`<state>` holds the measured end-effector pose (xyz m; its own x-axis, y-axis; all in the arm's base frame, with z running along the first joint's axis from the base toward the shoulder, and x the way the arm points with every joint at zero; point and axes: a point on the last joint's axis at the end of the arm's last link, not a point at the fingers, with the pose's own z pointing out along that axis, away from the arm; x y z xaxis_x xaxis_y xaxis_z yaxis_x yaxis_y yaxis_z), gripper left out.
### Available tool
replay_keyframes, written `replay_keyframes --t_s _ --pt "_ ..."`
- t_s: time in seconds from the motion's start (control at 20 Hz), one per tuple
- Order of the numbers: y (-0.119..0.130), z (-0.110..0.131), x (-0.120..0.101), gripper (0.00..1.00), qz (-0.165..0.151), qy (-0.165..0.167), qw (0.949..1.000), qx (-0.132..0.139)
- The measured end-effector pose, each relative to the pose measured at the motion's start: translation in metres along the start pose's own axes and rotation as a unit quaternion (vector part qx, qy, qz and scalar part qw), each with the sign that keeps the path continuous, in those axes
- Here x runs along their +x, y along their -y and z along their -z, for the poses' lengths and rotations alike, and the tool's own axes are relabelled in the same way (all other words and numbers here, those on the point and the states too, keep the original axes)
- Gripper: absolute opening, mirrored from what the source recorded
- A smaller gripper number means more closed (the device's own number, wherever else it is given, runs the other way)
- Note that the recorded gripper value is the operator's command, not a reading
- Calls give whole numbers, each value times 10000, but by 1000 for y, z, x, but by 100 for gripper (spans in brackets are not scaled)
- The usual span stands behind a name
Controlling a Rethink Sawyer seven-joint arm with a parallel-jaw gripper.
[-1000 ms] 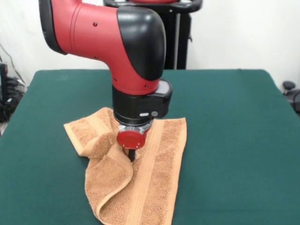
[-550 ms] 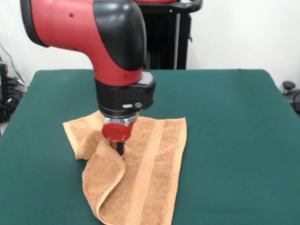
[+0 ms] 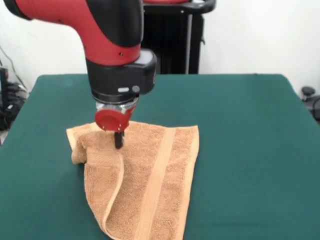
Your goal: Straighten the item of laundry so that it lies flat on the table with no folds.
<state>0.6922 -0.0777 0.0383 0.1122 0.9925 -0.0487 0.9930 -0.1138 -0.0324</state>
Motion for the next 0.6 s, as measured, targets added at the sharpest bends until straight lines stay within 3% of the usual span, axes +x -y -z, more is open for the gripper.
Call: replay_keyframes --t_s 0.6 --pt "-5 24 -5 0 22 60 10000 -67"
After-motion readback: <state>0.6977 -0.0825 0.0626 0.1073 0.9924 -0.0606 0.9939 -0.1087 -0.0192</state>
